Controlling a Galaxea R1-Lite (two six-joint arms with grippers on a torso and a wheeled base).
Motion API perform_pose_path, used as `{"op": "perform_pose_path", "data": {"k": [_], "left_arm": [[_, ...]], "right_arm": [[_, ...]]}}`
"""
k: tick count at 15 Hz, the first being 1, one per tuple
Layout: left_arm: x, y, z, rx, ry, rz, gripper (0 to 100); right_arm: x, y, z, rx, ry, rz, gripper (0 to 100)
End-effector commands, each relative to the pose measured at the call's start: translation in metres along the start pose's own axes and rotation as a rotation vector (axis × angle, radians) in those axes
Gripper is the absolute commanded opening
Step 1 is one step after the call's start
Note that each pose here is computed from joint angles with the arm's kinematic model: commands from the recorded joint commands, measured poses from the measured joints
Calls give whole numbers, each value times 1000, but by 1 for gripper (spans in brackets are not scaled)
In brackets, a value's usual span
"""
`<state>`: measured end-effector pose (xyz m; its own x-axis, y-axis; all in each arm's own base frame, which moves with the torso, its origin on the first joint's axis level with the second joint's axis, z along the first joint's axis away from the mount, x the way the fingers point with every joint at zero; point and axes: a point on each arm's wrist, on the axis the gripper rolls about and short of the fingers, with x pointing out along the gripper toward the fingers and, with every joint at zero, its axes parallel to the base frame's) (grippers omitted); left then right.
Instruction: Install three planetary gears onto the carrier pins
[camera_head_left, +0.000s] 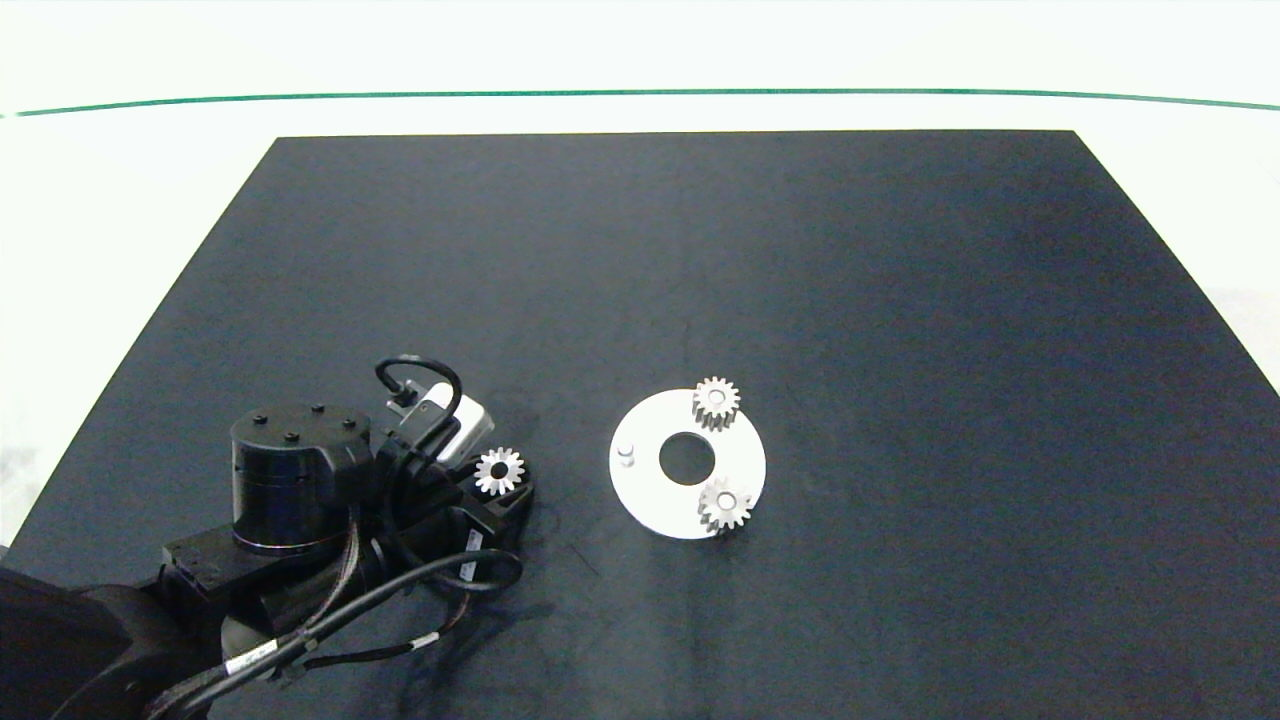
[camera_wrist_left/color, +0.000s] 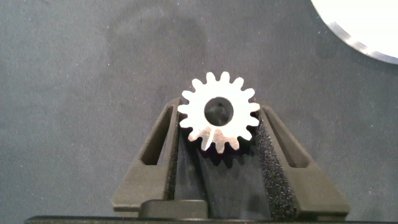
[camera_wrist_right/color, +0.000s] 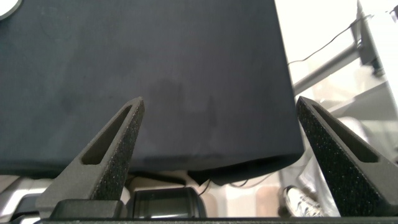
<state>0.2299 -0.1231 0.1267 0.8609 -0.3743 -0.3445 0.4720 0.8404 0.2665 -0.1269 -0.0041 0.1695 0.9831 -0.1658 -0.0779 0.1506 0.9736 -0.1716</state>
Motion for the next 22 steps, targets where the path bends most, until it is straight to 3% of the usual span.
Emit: {"op": "perform_pose_path", "data": {"k": [1, 18, 22], "left_arm": [[1, 0, 1, 1, -6, 3, 35], [1, 2, 5, 2, -16, 7, 1], [-2, 3, 10, 2, -37, 11, 0]], "right_arm": [[2, 0, 1, -2, 17, 5, 100], [5, -1, 1, 14, 47, 17, 100], [5, -1, 1, 15, 48, 20, 100]]}}
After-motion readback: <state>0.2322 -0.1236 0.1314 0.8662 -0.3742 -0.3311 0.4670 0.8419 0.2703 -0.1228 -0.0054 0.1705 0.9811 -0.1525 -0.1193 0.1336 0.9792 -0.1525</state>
